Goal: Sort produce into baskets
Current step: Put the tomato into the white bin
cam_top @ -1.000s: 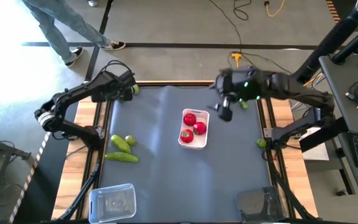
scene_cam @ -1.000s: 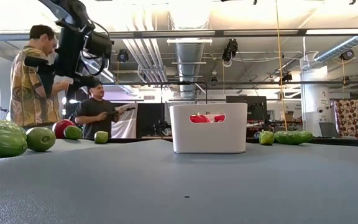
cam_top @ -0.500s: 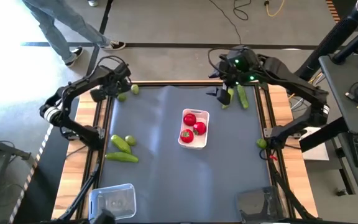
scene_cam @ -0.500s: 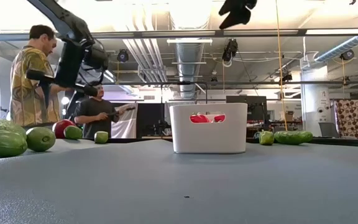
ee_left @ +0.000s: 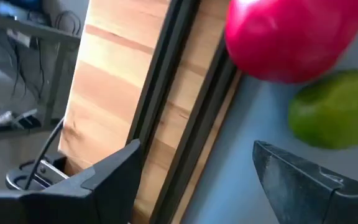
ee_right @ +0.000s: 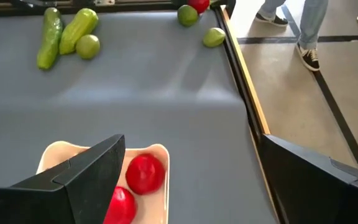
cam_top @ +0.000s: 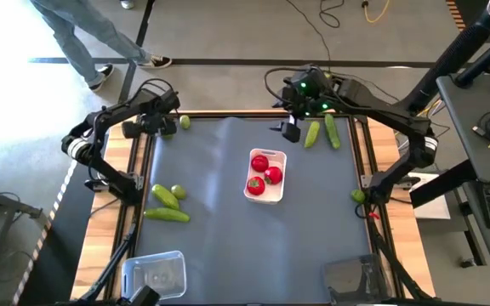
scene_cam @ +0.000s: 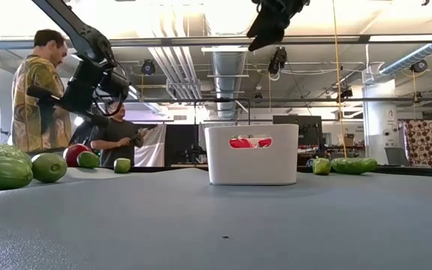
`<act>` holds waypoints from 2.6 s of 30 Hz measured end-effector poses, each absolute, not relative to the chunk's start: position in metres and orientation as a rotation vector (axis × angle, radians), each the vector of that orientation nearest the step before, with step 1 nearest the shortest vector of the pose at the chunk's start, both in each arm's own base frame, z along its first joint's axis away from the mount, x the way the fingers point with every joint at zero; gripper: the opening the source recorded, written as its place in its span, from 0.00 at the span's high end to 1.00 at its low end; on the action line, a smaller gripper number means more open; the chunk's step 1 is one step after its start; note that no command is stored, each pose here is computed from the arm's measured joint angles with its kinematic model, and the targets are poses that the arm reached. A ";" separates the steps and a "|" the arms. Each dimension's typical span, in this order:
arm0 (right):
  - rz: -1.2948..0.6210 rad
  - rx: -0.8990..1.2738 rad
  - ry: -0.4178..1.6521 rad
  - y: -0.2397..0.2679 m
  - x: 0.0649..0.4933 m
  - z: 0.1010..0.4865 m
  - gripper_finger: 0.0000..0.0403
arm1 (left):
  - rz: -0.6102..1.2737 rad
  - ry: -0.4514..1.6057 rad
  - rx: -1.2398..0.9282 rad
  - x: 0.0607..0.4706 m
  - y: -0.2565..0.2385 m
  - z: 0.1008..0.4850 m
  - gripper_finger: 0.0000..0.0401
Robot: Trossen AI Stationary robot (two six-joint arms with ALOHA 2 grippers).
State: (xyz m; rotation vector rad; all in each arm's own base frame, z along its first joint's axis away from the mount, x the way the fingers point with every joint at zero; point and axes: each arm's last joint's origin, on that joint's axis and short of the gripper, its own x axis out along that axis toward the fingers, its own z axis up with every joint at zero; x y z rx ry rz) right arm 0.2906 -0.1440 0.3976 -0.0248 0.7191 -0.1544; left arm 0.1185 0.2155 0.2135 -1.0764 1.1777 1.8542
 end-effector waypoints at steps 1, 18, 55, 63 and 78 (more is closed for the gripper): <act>-0.156 -0.024 0.721 -0.146 0.292 0.397 0.10 | 1.842 1.177 -1.066 0.119 0.214 0.215 0.30; -0.185 -0.004 0.695 -0.166 0.319 0.405 0.10 | 1.836 1.026 -0.800 0.117 0.188 0.257 0.42; -0.133 0.018 0.869 -0.171 0.327 0.387 0.10 | 2.139 0.486 -1.080 0.144 0.235 0.201 0.15; -0.115 -0.003 0.880 -0.170 0.326 0.386 0.10 | 2.225 0.387 -1.275 0.135 0.249 0.185 0.15; -0.112 -0.019 0.896 -0.175 0.322 0.385 0.10 | 2.348 0.233 -1.323 0.132 0.259 0.165 0.15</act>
